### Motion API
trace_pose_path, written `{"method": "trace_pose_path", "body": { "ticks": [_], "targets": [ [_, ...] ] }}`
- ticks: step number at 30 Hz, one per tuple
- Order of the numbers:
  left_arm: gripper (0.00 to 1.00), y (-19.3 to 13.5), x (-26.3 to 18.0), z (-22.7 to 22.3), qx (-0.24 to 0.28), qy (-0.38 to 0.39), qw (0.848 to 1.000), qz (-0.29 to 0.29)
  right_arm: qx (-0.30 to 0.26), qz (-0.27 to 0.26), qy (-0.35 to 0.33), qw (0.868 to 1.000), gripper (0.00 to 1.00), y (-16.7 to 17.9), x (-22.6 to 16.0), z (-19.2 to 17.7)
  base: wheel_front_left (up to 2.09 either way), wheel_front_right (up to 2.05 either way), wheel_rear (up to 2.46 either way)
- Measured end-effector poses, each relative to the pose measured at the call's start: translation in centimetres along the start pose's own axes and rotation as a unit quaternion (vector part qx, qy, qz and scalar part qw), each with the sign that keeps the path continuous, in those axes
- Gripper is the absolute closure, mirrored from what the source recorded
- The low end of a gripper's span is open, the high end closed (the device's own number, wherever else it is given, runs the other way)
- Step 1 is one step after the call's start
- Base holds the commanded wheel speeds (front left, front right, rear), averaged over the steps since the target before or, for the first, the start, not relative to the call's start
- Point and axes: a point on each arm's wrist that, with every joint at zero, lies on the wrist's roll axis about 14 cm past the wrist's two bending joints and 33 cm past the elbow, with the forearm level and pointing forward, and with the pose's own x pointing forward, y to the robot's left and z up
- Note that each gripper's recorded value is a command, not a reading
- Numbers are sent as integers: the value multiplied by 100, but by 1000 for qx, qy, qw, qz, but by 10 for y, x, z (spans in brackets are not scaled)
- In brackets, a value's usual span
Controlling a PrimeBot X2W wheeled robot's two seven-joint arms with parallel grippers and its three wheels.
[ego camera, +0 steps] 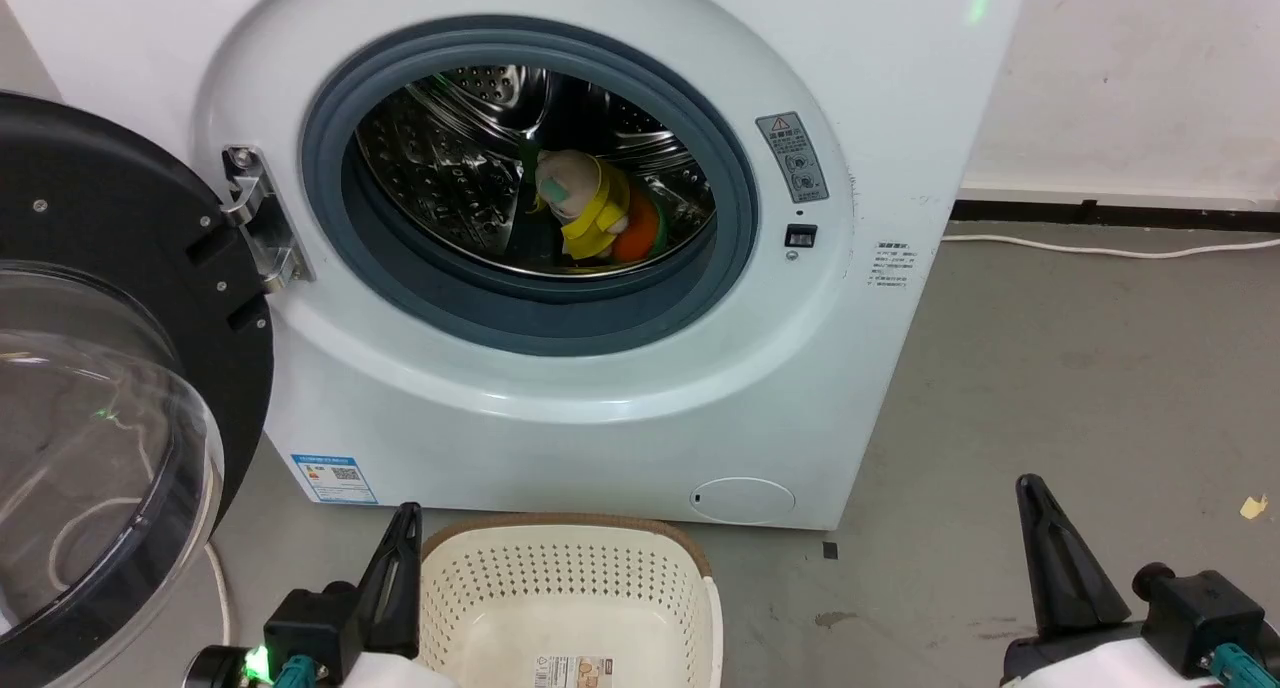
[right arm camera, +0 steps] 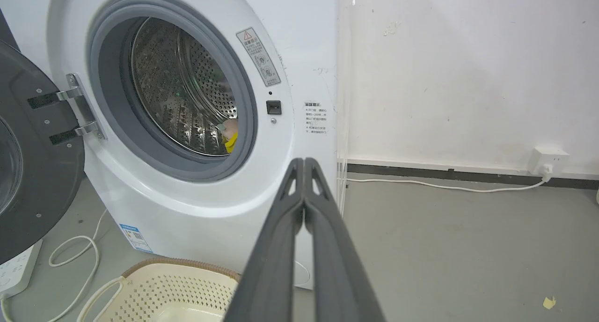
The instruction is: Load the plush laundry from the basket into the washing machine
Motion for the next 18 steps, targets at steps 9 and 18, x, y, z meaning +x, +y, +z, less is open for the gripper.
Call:
{"method": "trace_pose_path", "body": {
  "ticks": [9, 18],
  "targets": [
    [100, 1, 2, 1, 3, 3, 1000, 1, -5, 0, 10, 1000, 100, 0, 0, -2, 0, 0, 0],
    [100, 0, 3, 2, 6, 4, 1000, 1, -12, 2, 13, 1000, 100, 0, 3, -1, 0, 0, 0]
  ]
}}
